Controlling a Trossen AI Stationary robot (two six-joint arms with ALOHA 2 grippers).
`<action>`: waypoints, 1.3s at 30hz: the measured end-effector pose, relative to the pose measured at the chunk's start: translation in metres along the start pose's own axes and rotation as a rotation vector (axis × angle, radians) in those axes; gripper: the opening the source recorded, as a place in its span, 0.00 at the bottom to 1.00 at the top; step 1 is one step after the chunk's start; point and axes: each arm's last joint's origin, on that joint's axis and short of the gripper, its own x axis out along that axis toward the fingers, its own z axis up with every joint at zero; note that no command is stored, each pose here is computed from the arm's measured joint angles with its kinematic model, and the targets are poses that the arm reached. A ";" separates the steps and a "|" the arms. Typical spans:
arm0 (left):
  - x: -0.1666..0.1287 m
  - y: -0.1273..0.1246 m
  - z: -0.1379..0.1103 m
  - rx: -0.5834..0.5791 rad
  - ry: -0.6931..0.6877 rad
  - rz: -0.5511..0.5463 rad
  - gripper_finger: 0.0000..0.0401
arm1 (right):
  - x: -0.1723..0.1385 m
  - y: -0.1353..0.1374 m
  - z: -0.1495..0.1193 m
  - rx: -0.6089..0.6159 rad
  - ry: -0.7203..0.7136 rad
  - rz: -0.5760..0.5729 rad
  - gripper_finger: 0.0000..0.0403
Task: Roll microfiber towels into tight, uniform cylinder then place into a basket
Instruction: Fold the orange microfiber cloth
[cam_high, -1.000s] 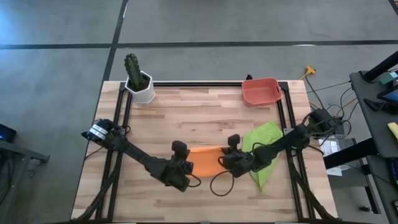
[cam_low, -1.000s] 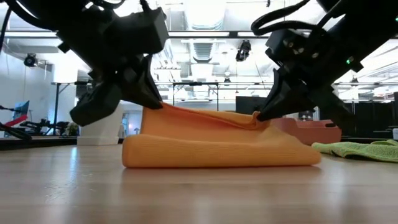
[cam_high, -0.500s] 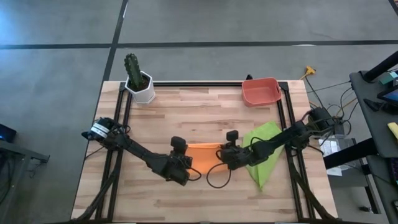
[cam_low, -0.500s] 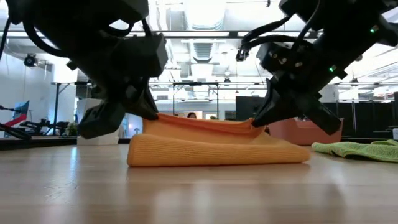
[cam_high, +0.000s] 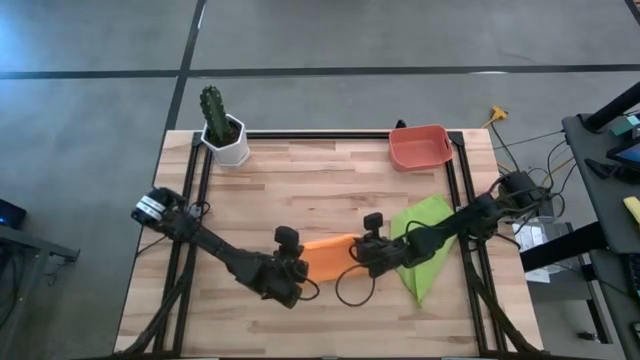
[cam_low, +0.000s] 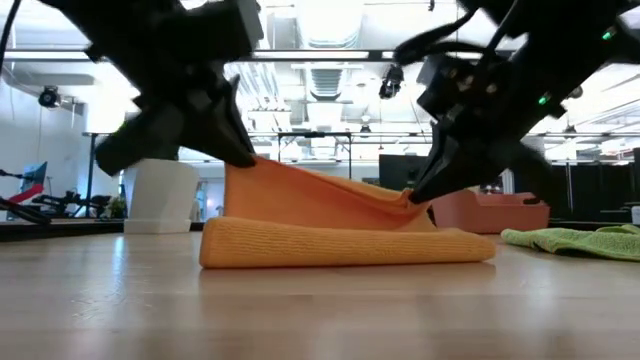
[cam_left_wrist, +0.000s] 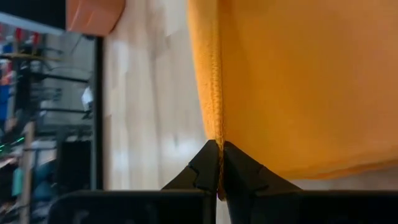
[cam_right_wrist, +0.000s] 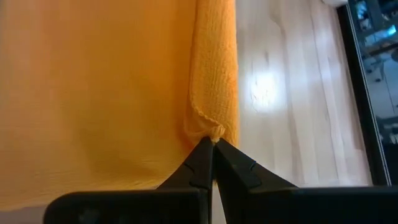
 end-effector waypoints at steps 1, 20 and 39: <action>-0.003 -0.002 0.000 0.006 -0.008 -0.016 0.00 | -0.003 0.001 0.001 -0.003 -0.011 0.008 0.02; -0.018 -0.027 0.015 -0.125 -0.123 -0.332 0.00 | -0.011 0.017 -0.002 -0.007 -0.037 0.355 0.02; -0.002 -0.053 0.010 -0.076 -0.056 -0.510 0.00 | -0.006 0.009 -0.016 -0.041 0.041 0.392 0.02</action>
